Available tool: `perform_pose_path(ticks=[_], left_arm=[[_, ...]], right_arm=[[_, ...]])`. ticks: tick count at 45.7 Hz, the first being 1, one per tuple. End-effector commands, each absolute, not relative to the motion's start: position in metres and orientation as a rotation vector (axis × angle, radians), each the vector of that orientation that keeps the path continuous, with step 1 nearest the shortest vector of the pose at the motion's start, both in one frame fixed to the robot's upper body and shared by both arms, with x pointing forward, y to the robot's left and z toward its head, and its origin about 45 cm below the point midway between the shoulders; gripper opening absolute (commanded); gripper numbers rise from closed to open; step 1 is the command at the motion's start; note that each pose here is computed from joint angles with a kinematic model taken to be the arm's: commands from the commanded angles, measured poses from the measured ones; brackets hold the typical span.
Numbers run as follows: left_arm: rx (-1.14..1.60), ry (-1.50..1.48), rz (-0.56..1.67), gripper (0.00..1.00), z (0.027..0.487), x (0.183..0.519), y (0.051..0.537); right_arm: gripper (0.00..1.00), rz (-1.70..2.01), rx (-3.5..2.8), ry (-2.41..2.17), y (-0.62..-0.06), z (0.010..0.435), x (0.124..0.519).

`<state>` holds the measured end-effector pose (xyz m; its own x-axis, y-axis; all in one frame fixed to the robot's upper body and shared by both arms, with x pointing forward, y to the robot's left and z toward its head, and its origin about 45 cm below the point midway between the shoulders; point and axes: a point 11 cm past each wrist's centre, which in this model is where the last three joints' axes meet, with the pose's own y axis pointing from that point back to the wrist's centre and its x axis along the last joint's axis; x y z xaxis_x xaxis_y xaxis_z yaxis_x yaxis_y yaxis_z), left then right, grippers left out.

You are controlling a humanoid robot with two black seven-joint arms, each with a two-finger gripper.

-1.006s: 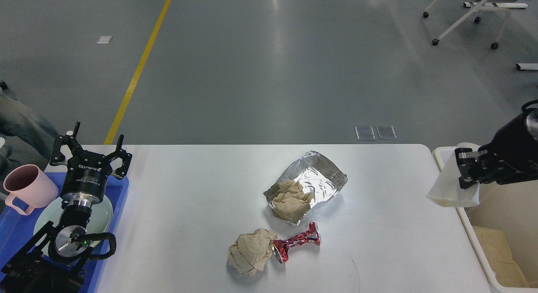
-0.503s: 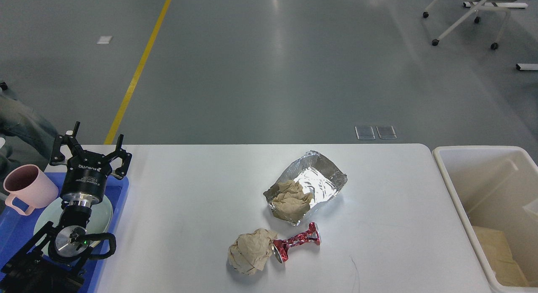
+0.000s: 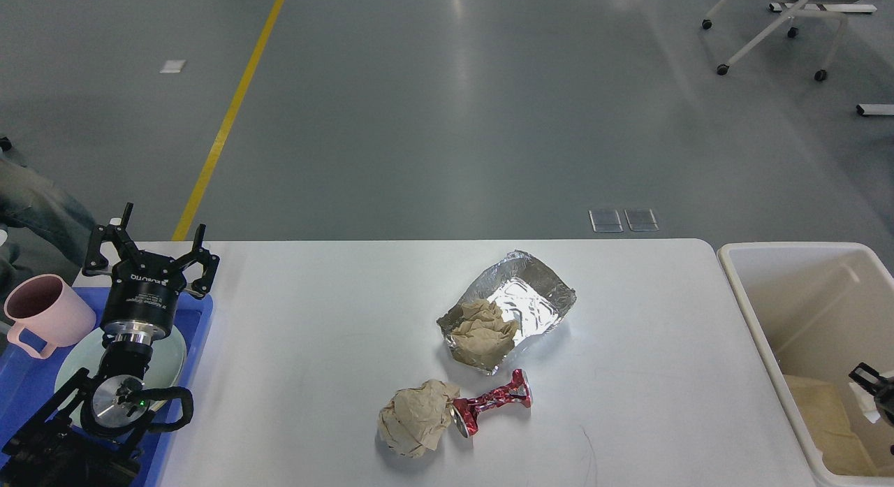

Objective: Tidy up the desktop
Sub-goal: 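Carry the white box into the bin and open the right gripper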

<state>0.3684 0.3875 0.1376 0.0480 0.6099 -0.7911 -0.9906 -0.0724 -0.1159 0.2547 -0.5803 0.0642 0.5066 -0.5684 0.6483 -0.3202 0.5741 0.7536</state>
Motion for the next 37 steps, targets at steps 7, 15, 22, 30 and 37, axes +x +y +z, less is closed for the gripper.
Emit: perform_pose_path(ticks=[7,15,22,30,37], left_arm=[[-0.826,0.606,1.461,0.96,0.137,0.368,0.388],[-0.826,0.606,1.461,0.96,0.137,0.368,0.387],[-0.826,0.603,1.461,0.96,0.138,0.369,0.388],[-0.826,0.606,1.461,0.96,0.137,0.368,0.387],[-0.827,0.605,1.46,0.96,0.138,0.369,0.387]], right_arm=[[0.0,-0.123,0.958,-1.132,-0.555,0.031,0.25],[0.0,-0.127,0.962,-1.117,-0.549,0.022,0.243],[0.31,-0.116,0.952,-1.129,-0.55,0.024,0.244],[1.0,-0.049,0.908,-1.182,-0.551,0.028,0.248],[1.0,-0.053,0.915,-1.178,-0.549,0.027,0.248]])
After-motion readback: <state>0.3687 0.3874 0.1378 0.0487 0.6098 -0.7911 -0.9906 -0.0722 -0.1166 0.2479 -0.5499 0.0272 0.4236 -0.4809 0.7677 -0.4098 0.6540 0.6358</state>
